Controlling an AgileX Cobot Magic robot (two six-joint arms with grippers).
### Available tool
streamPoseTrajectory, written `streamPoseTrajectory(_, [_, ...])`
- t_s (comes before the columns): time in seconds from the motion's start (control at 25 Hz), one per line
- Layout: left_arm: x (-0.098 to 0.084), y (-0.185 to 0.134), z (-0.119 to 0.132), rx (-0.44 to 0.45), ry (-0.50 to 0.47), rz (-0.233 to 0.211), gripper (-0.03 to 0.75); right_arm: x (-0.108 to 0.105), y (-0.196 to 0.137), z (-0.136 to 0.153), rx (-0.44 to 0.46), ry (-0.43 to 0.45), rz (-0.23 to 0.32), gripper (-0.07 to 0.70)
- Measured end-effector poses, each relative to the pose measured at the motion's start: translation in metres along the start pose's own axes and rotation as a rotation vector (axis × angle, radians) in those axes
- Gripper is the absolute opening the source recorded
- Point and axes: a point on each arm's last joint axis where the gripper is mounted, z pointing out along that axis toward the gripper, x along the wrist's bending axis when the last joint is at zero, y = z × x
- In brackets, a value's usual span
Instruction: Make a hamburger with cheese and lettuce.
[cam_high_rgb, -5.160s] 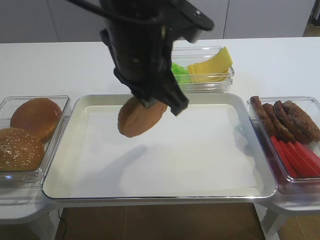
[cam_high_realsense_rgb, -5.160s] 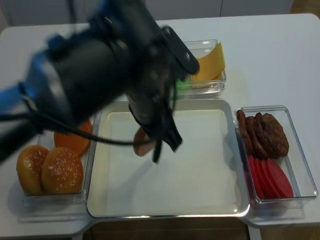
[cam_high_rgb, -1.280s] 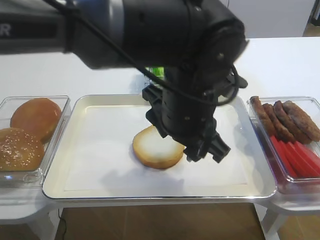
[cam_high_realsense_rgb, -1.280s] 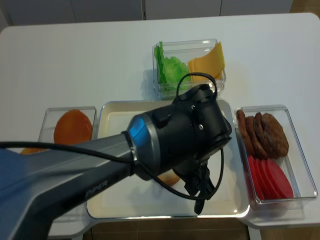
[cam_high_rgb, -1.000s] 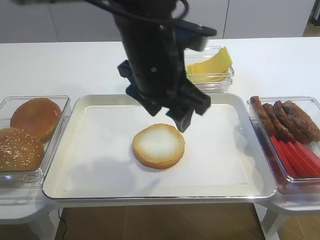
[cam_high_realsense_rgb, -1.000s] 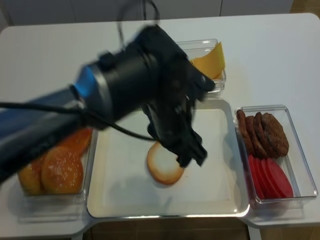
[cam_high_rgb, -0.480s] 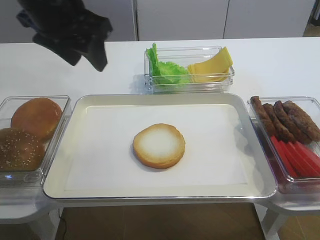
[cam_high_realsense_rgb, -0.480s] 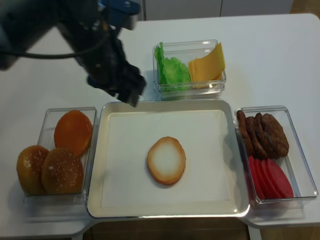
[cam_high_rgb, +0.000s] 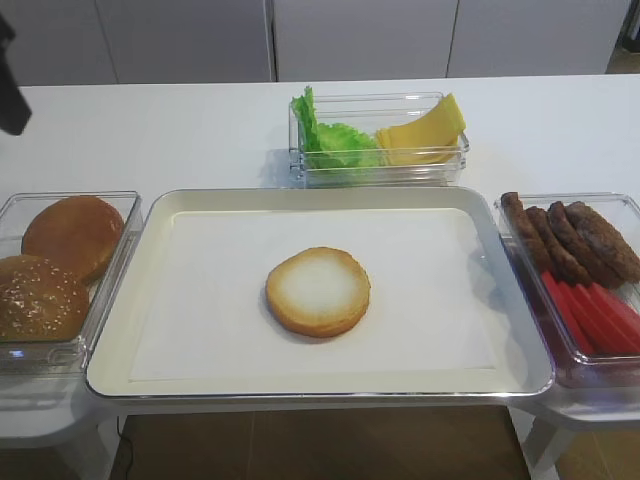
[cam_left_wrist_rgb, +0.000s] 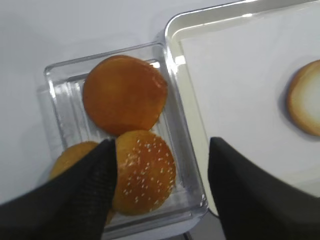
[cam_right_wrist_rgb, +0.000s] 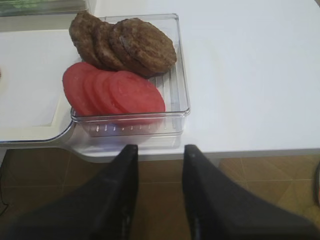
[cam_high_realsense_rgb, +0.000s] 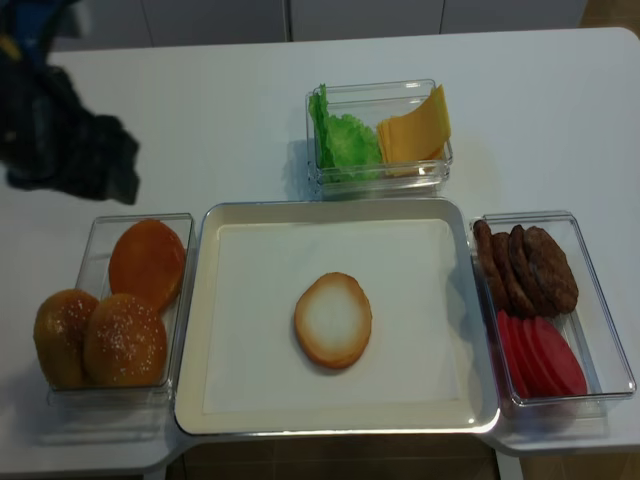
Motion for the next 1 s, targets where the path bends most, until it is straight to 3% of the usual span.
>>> streamPoseTrajectory(0.32, [0.021,-0.071,-0.031,-0.059,0.050,-0.091,0.433,0.000,0.000,0.000,0.000,0.000,0.000,0.249])
streamPoseTrajectory(0.56, [0.016,-0.122,-0.045,-0.122,0.052,-0.088,0.433,0.000,0.000,0.000,0.000,0.000,0.000,0.249])
streamPoseTrajectory(1.0, [0.010,-0.212,-0.045,-0.262,0.054,-0.083,0.433,0.000,0.000,0.000,-0.002,0.000,0.000,0.249])
